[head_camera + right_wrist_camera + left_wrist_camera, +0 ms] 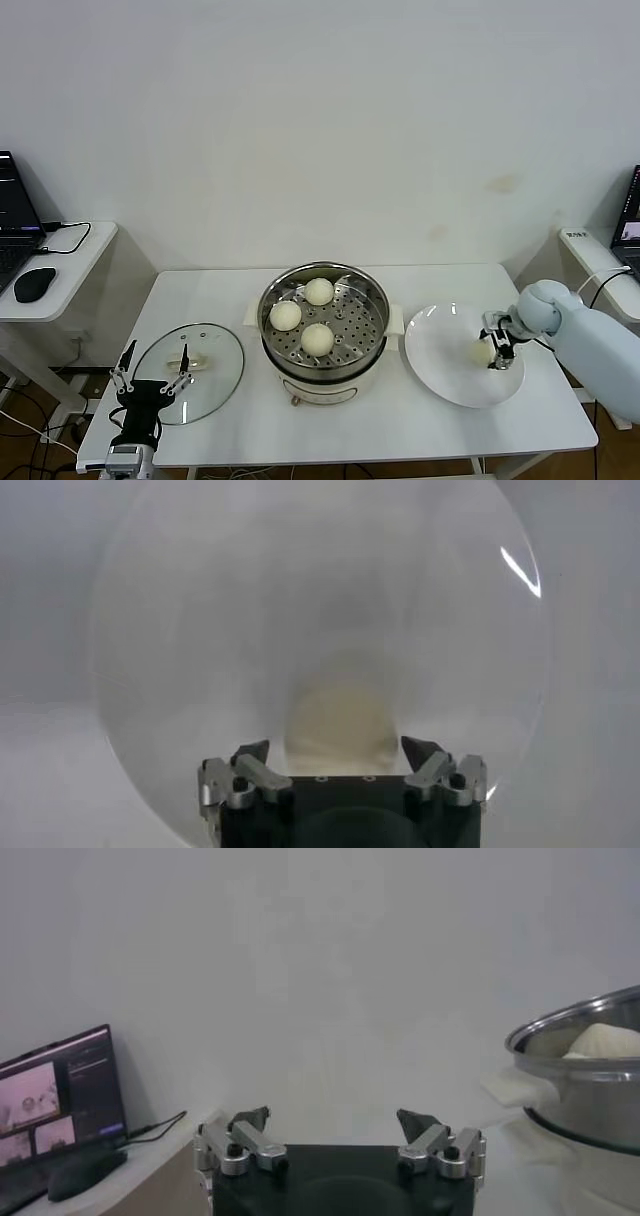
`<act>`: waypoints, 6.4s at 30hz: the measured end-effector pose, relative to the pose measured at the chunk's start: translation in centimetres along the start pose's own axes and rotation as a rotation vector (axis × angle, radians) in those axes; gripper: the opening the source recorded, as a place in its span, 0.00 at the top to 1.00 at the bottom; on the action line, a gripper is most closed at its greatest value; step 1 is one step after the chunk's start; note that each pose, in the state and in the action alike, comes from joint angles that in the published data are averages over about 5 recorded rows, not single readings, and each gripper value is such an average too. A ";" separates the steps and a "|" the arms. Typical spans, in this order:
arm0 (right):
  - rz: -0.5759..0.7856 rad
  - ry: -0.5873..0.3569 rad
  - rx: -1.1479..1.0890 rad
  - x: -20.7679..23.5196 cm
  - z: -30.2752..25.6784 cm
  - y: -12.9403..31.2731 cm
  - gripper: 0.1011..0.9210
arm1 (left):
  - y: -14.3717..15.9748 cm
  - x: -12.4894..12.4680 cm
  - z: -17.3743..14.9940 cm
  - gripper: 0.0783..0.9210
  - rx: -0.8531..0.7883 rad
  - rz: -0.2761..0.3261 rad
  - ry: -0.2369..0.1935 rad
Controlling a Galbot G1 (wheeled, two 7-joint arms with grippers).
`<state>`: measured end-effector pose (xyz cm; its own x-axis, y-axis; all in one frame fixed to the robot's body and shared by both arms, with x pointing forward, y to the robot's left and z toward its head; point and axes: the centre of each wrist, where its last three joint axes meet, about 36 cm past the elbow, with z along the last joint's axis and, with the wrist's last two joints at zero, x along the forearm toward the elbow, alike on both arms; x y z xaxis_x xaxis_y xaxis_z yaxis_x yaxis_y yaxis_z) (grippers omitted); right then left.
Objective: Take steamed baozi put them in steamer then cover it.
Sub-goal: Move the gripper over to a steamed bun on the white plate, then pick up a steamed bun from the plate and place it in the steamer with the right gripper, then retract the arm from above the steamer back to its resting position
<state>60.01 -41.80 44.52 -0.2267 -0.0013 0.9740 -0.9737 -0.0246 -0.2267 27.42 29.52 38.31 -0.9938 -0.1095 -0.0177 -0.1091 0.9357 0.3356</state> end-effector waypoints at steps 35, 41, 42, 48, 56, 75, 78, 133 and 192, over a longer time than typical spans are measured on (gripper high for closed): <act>0.163 -0.166 0.023 17.7 -8.8 -5.4 0.33 | 0.0 -0.1 -1.0 0.12 0.001 0.011 -0.026; 0.172 -0.240 0.041 20.9 -14.4 -6.2 0.33 | 0.3 -0.1 -1.0 0.12 -0.006 0.010 -0.025; 0.169 -0.251 0.043 21.1 -15.3 -6.3 0.33 | 0.4 0.0 -0.9 0.12 -0.007 0.010 -0.024; 0.141 -0.294 0.052 21.6 -20.6 -6.7 0.33 | 0.4 0.1 -0.8 0.12 -0.006 0.004 -0.020; 0.084 -0.290 0.063 19.0 -25.4 -6.6 0.33 | 0.3 0.0 -0.8 0.12 0.003 -0.001 -0.022; 0.030 -0.240 0.073 12.7 -28.9 -6.5 0.33 | 0.4 0.0 -0.9 0.12 0.009 -0.011 -0.027; 0.036 -0.234 0.078 12.1 -29.1 -6.6 0.33 | 0.3 0.0 -0.8 0.12 0.011 -0.012 -0.029; 0.899 -1.136 -0.896 -0.9 -8.5 20.2 0.12 | -0.8 -0.6 2.6 0.12 -0.163 0.005 -0.059; 0.971 -0.736 -1.405 -5.3 -6.5 37.4 0.12 | 2.8 -10.7 13.8 0.12 -1.335 0.188 -0.052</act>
<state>24.68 -36.17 30.87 -0.9660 0.1054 0.2359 0.0840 0.9915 -0.0990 37.49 37.97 26.44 -0.9943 0.0236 0.1042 0.1011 -0.1071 0.9891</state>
